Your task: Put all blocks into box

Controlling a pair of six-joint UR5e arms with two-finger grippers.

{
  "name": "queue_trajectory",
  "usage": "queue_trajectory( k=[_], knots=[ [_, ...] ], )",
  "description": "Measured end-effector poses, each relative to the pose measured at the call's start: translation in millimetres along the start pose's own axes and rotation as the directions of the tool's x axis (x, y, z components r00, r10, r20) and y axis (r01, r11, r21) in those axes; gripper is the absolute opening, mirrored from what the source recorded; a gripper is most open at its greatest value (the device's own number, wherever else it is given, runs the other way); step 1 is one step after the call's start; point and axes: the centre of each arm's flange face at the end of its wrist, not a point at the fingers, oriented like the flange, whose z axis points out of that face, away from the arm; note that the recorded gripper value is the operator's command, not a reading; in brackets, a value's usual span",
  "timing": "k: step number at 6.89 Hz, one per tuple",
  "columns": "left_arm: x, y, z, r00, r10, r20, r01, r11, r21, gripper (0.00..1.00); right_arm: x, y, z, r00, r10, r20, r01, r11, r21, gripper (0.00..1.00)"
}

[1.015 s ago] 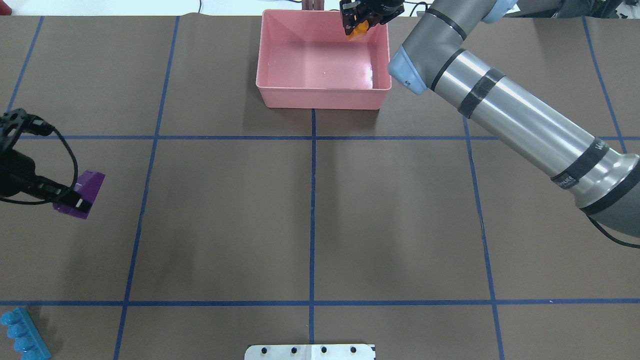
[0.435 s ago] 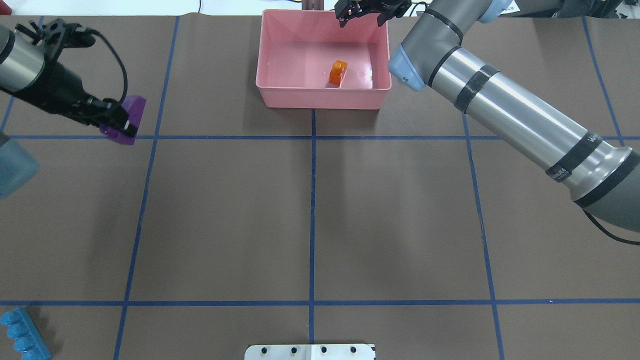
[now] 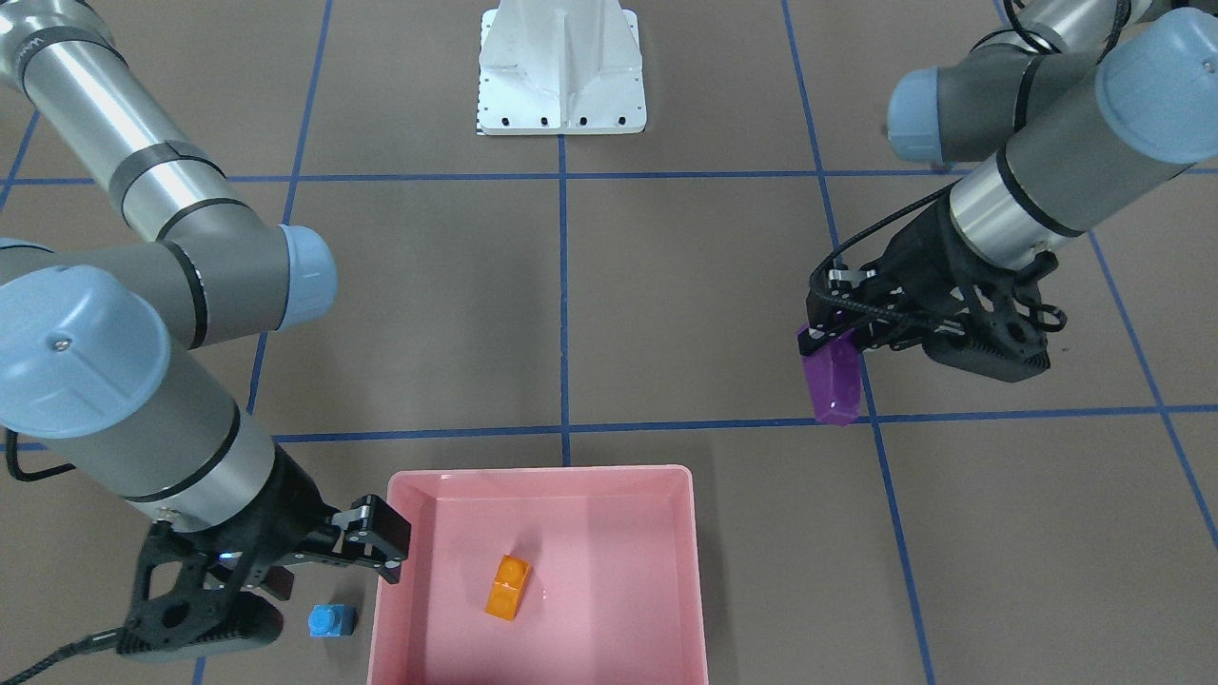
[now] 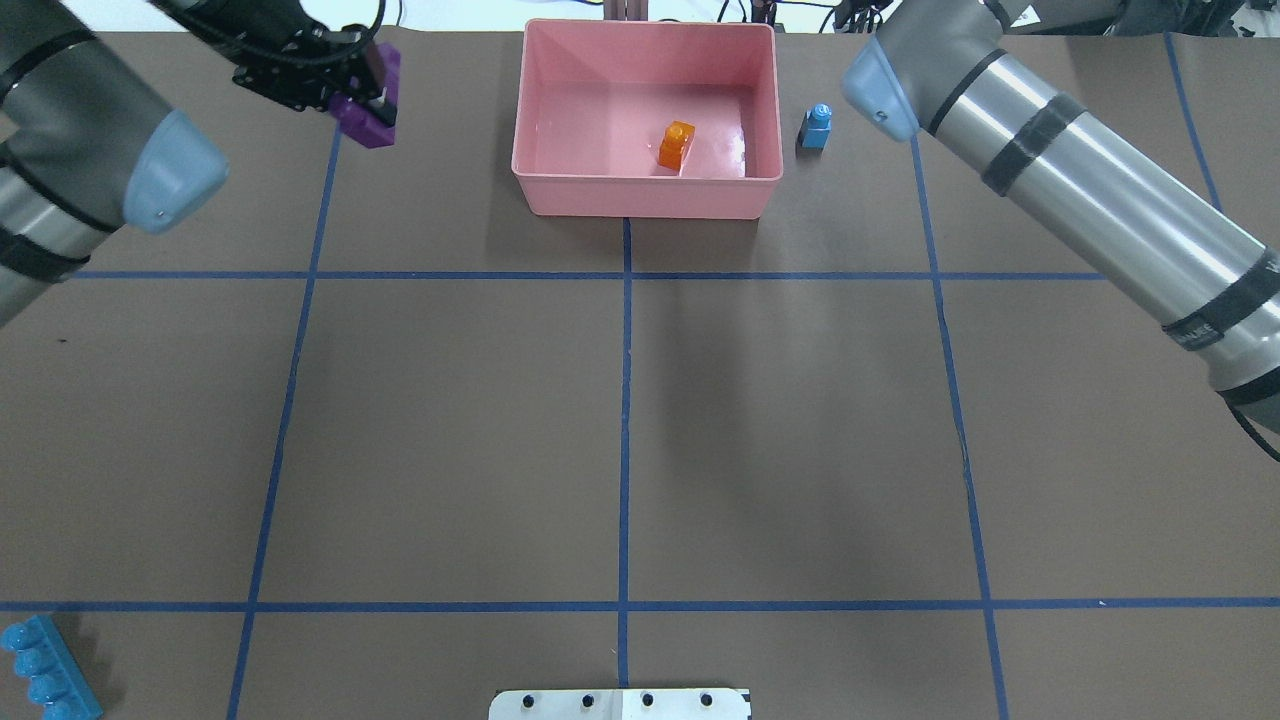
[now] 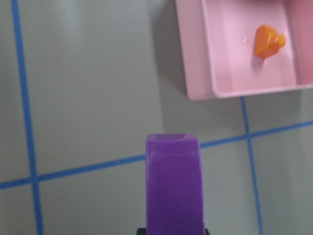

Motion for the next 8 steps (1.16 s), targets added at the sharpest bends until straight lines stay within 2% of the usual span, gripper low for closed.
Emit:
queue_trajectory(
  k=[2, 3, 4, 6, 8],
  knots=[
    [54, -63, 29, 0.998, -0.058, -0.011, 0.059, 0.994, 0.094, 0.0, 76, 2, 7, 0.996, -0.037, -0.083, 0.039, 0.999, 0.025, 0.99],
    [87, -80, 54, 0.997, -0.073, -0.007, 0.073, 0.987, 0.141, 0.0, 93, 1, 12, 0.991, -0.046, -0.122, 0.051, 0.998, 0.042, 0.99],
    [114, -86, 78, 0.997, -0.077, 0.005, 0.075, 0.98, 0.183, 0.0, 103, 0, 24, 0.989, -0.059, -0.139, 0.068, 0.996, 0.064, 0.99],
    [143, -88, 116, 0.997, -0.072, 0.03, 0.063, 0.97, 0.235, 0.0, 119, 12, 78, 0.987, -0.129, -0.097, 0.14, 0.983, 0.122, 0.99],
    [161, -86, 146, 0.997, -0.06, 0.054, 0.043, 0.958, 0.282, 0.0, 110, 28, 104, 0.982, -0.178, -0.056, 0.184, 0.973, 0.14, 0.99]
  ],
)
